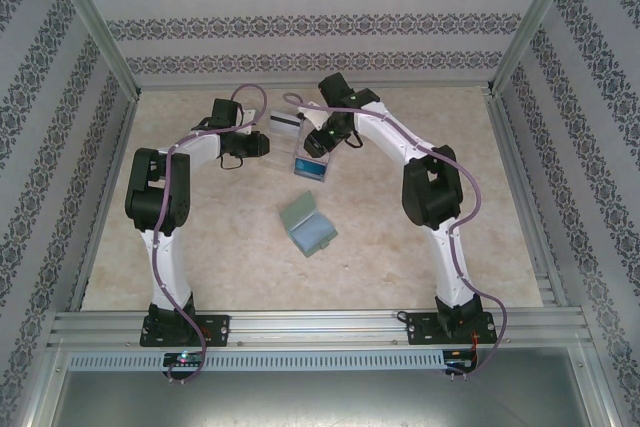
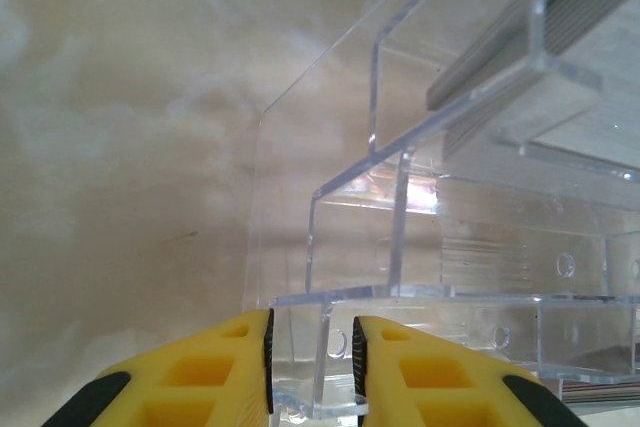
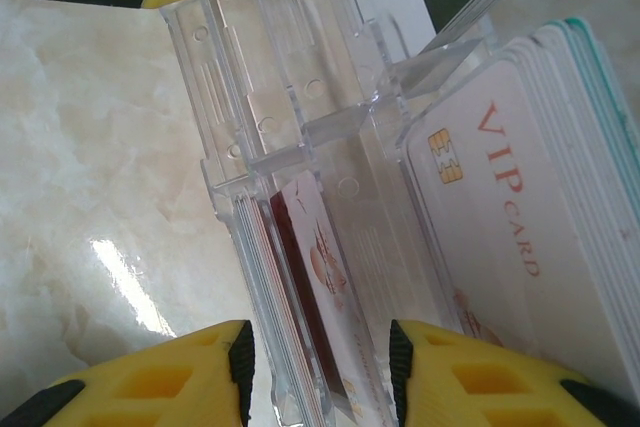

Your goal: Put the credit cards into the card holder

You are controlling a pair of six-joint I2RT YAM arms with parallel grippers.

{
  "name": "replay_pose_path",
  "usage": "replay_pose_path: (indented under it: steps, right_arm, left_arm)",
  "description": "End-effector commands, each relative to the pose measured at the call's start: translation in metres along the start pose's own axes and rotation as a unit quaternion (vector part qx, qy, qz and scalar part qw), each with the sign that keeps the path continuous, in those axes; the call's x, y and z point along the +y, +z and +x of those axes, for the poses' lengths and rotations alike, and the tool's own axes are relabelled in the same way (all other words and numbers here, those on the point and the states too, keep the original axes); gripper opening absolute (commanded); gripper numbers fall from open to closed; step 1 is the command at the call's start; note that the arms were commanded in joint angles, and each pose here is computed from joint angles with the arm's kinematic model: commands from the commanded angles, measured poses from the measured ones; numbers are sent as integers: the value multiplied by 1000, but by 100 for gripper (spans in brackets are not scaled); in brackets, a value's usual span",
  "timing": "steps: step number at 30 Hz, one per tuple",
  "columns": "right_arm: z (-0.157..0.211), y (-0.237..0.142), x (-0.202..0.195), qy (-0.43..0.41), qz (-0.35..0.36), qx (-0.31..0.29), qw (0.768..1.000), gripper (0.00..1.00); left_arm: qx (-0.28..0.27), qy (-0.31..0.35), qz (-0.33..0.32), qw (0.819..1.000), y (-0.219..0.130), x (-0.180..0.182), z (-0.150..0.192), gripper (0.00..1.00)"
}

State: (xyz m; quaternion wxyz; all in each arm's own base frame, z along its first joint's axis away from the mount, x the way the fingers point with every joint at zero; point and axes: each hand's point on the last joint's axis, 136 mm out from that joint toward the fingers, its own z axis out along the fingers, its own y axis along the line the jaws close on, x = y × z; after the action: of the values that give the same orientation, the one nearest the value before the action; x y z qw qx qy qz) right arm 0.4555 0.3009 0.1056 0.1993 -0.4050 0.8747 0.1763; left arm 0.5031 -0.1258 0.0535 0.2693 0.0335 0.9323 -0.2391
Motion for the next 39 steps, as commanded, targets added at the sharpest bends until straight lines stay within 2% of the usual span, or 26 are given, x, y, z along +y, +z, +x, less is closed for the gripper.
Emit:
replay_pose_path:
  steps: [1,3,10,13,23,32,39]
  right_arm:
    - [16,6,4,-13,27,25,999,43]
    - [18,6,-5,-27,70,23,997,43]
    - [21,11,-20,-29,123,25,992,44]
    - [20,14,-21,-27,119,26,992,43]
    - [15,16,-18,-28,103,27,994,24]
    - [16,20,-4,-34,68,29,997,20]
    - [13,18,2,-40,62,24,997,12]
  left_arm:
    - [45,-18,10,999,11,4,26,26]
    - [44,-18,11,999,11,4,26,26]
    - [43,-19,13,999,11,3,25,26]
    - [43,-18,14,999,12,2,25,26]
    - [43,-17,12,999,10,3,24,26]
    - [42,-21,13,999,11,3,24,26]
    - [42,-22,12,999,12,3,24,26]
